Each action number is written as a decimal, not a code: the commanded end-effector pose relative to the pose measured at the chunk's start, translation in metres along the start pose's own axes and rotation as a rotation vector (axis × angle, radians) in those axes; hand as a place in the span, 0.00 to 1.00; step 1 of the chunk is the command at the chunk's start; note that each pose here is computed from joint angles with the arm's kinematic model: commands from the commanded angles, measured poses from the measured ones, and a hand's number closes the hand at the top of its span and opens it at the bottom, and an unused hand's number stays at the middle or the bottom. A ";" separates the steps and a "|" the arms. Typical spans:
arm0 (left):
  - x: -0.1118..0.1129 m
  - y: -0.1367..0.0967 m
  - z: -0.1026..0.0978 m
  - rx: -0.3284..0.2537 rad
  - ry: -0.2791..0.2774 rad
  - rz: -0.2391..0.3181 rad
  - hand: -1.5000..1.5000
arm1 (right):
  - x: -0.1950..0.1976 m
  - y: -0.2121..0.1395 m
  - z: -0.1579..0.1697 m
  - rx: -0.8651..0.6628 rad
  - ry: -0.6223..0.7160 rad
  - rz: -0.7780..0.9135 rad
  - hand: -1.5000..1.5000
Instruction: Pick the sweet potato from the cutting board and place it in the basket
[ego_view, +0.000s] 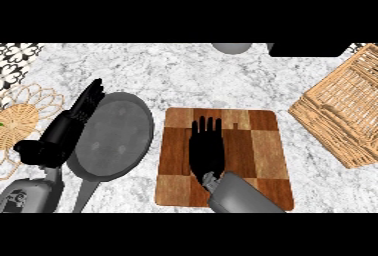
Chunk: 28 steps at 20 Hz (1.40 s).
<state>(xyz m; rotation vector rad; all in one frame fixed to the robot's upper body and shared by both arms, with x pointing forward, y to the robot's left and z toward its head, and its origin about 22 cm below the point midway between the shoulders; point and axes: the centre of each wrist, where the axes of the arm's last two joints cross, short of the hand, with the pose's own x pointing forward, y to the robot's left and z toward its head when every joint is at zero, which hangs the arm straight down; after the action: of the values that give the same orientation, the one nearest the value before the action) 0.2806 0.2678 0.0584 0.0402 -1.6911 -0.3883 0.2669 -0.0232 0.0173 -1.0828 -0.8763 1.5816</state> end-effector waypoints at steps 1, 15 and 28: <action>0.008 -0.005 -0.001 0.002 0.009 0.025 0.50 | -0.010 -0.005 -0.015 0.029 0.004 -0.005 0.00; -0.005 -0.019 0.011 -0.007 -0.001 0.009 0.50 | -0.025 0.027 -0.022 0.136 -0.032 0.079 1.00; 0.007 -0.001 -0.004 -0.008 -0.020 -0.006 0.50 | -0.090 -0.004 -0.070 -0.030 0.523 -0.601 1.00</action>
<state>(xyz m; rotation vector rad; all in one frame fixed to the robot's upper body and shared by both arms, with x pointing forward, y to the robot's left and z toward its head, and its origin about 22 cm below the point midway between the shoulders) 0.2784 0.2667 0.0584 0.0466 -1.6908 -0.3827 0.3261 -0.0893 0.0165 -1.0195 -0.7826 1.0099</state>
